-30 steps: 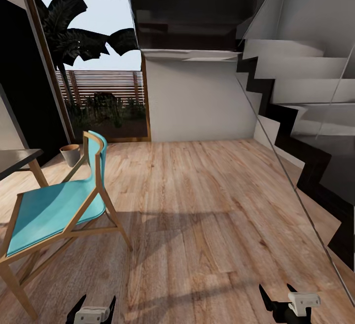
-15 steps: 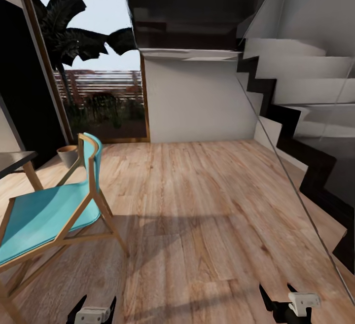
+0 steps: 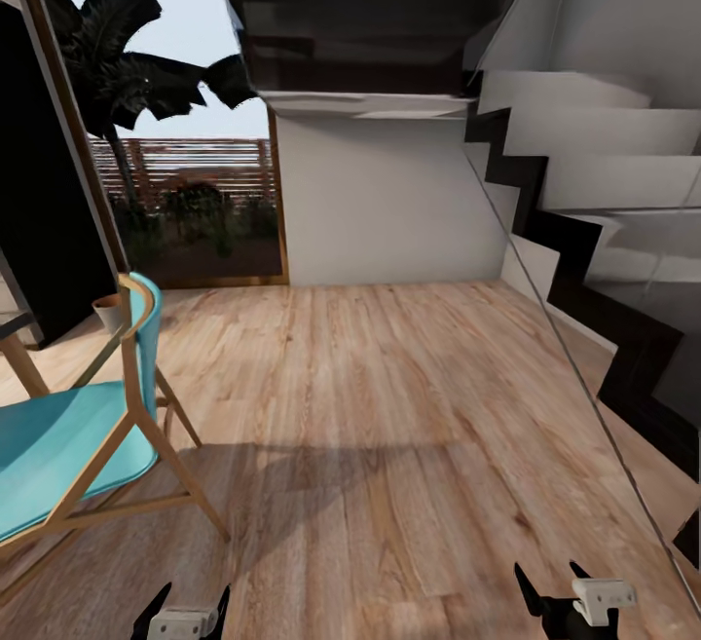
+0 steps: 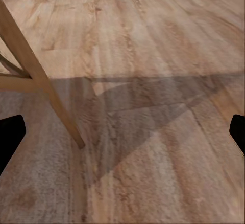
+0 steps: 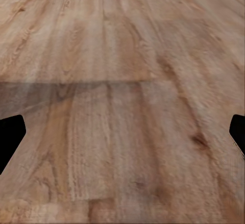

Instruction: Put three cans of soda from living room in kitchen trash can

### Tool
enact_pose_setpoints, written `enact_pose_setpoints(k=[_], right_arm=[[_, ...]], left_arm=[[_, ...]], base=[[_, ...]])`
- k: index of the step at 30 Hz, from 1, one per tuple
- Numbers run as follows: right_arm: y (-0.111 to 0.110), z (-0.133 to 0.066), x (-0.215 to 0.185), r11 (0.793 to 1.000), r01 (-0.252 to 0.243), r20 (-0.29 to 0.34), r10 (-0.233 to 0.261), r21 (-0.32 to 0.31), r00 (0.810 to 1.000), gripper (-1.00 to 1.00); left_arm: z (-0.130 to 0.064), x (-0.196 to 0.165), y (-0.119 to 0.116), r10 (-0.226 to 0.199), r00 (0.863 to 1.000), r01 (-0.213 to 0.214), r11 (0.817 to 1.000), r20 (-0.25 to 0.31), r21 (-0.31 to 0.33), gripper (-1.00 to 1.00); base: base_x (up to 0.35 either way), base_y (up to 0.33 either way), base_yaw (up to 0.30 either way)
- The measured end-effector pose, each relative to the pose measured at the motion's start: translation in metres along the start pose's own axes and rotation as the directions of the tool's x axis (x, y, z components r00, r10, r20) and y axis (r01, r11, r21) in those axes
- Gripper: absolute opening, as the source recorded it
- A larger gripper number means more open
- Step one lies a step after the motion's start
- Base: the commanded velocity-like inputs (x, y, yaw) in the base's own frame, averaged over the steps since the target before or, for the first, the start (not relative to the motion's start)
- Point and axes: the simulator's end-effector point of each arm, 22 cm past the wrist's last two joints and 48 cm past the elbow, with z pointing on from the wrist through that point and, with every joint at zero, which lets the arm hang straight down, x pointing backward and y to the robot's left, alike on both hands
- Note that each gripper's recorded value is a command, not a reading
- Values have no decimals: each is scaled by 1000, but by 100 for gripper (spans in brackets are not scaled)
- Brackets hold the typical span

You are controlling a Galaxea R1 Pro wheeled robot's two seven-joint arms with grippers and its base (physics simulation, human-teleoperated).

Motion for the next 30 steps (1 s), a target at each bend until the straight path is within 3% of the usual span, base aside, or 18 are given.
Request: enact_pose_setpoints(k=[9, 16, 30], right_arm=[[-3, -2, 0, 1000, 15, -3, -15, -7, 1000, 100], [6, -3, 3, 996, 56, -16, -57, -67, 998, 100], [12, -3, 5, 996, 55, -21, -57, -77, 998, 100]], left_arm=[[0, 0, 0, 0, 1000, 0, 1000, 0, 0, 100], [0, 0, 0, 0, 1000, 0, 1000, -1, 0, 100], [-1, 3, 1, 0, 1000, 0, 1000, -7, -2, 100]], base=[[282, -165, 0], [281, -169, 0], [283, -147, 0]])
